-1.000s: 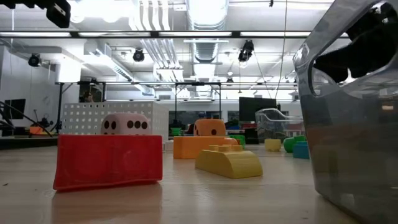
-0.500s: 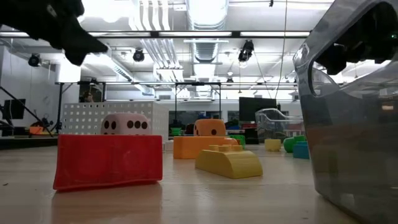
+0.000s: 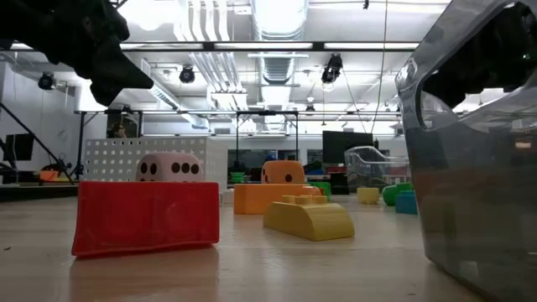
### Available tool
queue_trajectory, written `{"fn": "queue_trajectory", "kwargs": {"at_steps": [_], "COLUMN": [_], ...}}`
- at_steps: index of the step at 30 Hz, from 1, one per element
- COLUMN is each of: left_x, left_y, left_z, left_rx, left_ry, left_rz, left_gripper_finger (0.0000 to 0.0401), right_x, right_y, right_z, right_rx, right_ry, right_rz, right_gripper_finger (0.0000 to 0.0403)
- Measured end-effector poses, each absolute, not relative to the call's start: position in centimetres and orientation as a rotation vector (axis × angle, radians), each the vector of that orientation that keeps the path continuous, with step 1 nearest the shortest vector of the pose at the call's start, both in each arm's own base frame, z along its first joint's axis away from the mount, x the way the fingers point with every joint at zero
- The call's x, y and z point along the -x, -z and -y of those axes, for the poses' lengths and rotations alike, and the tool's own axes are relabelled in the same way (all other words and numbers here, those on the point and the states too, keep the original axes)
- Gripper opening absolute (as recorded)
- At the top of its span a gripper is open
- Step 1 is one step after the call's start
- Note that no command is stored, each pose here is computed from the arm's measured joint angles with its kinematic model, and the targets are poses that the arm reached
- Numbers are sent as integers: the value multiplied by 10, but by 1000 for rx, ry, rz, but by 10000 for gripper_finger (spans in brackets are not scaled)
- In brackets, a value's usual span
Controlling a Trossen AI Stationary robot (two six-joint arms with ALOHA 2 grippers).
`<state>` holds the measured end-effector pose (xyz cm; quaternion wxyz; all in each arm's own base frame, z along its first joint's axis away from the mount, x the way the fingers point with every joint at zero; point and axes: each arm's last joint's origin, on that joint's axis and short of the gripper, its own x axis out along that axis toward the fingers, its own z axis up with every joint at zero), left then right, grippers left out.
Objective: Pick & Place Toys
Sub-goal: Put the right large green game piece into the white bin
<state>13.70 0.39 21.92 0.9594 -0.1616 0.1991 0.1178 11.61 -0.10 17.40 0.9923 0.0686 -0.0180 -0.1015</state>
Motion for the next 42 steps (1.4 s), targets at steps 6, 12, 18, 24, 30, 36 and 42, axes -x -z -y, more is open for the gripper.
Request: {"fn": "queue_trajectory", "kwargs": {"at_steps": [6, 12, 18, 24, 30, 36, 42], "left_x": [-141, -148, -156, -161, -162, -162, -162], "left_y": [-216, -216, -218, -223, -224, -223, -223], "left_z": [-4, -4, -5, -6, -6, -6, -6], "left_rx": [317, 204, 102, 38, 37, 37, 36], "left_ry": [-248, -236, -225, -261, -266, -266, -267], "left_rz": [-428, -418, -387, -326, -319, -321, -328], "left_gripper_finger": [10, 57, 174, 265, 288, 289, 289], "right_x": [-123, -137, -161, -190, -224, -249, -256], "right_y": [-178, -193, -204, -202, -201, -197, -199], "right_z": [1, 0, -1, 3, 2, 1, -2], "right_rx": [-127, -122, -73, 16, 23, 130, 227], "right_ry": [210, 228, 258, 309, 320, 269, 80], "right_rz": [-21, -218, -433, -672, -831, -1131, -1297], "right_gripper_finger": [336, 336, 337, 337, 337, 337, 337]}}
